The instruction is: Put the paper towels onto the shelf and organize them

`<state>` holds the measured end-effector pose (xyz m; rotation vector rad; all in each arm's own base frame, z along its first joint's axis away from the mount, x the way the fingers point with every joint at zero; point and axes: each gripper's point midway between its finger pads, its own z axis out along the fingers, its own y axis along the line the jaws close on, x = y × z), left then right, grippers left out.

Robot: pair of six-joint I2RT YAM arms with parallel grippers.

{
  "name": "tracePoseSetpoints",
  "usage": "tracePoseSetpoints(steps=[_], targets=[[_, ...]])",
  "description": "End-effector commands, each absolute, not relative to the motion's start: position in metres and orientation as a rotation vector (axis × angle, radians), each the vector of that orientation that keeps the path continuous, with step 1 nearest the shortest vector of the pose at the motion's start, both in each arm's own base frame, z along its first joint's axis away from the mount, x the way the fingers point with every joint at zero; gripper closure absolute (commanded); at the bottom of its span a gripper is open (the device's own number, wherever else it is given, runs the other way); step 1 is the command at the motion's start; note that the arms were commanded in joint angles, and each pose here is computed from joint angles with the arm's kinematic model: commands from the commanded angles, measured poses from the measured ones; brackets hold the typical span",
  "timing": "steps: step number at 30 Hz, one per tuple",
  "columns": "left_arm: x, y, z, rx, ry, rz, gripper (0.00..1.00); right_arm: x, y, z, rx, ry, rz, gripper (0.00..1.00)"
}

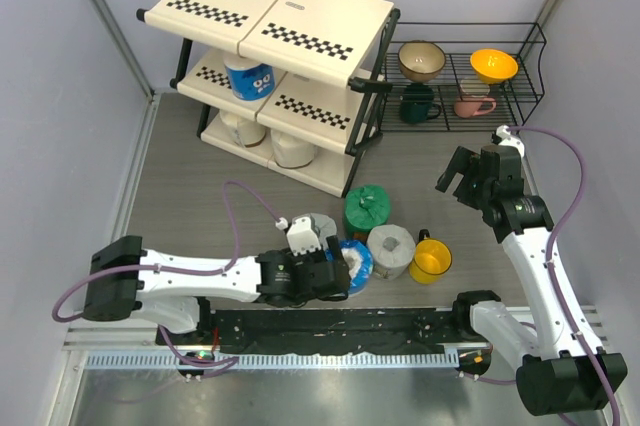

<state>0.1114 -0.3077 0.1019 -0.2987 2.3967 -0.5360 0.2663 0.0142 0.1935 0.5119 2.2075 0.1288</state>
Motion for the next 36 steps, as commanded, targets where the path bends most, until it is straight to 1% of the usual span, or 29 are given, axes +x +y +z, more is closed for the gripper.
tracePoseSetpoints(steps=[1,3,6,7,9,10,12,13,16,19,23,24,26,28,29,31,32,36], targets=[[0.120,-0.319,0.111,-0.315,2.332,-0.498,0.20,0.268,0.013,0.208,0.491,2.164,0.129,0.04],[0.120,-0.320,0.106,-0.304,2.337,-0.473,0.22,0.267,0.013,0.208,0.491,2.164,0.129,0.03],[0.120,-0.320,0.097,-0.300,2.343,-0.442,0.33,0.267,0.013,0.207,0.492,2.166,0.129,0.04],[0.120,-0.320,0.096,-0.301,2.341,-0.436,0.42,0.267,0.013,0.207,0.492,2.164,0.128,0.04],[0.122,-0.319,0.096,-0.301,2.337,-0.432,0.52,0.268,0.013,0.207,0.492,2.166,0.129,0.04],[0.122,-0.320,0.097,-0.302,2.332,-0.434,0.58,0.267,0.013,0.206,0.492,2.169,0.128,0.04],[0.122,-0.319,0.096,-0.298,2.330,-0.430,0.63,0.267,0.013,0.206,0.490,2.169,0.128,0.04],[0.122,-0.320,0.097,-0.297,2.331,-0.431,0.67,0.267,0.014,0.206,0.491,2.169,0.132,0.04],[0.120,-0.320,0.103,-0.283,2.340,-0.443,0.68,0.267,0.013,0.206,0.492,2.169,0.130,0.04],[0.117,-0.320,0.122,-0.282,2.345,-0.509,0.68,0.267,0.013,0.206,0.493,2.167,0.127,0.04],[0.113,-0.321,0.171,-0.246,2.316,-0.645,0.68,0.268,0.013,0.205,0.491,2.169,0.128,0.04],[0.113,-0.320,0.193,-0.244,2.296,-0.698,0.68,0.268,0.013,0.205,0.493,2.171,0.128,0.04],[0.112,-0.307,0.208,-0.231,2.289,-0.686,0.67,0.269,0.014,0.206,0.493,2.173,0.131,0.04],[0.118,-0.296,0.240,-0.260,2.230,-0.731,0.67,0.270,0.014,0.207,0.494,2.171,0.135,0.04],[0.120,-0.282,0.245,-0.257,2.218,-0.692,0.66,0.270,0.015,0.207,0.495,2.171,0.141,0.04],[0.133,-0.261,0.275,-0.293,2.122,-0.689,0.64,0.270,0.015,0.209,0.496,2.168,0.146,0.04],[0.142,-0.247,0.279,-0.308,2.098,-0.637,0.64,0.270,0.016,0.209,0.496,2.165,0.148,0.04],[0.182,-0.204,0.314,-0.406,1.978,-0.580,0.63,0.271,0.019,0.210,0.489,2.169,0.172,0.04]])
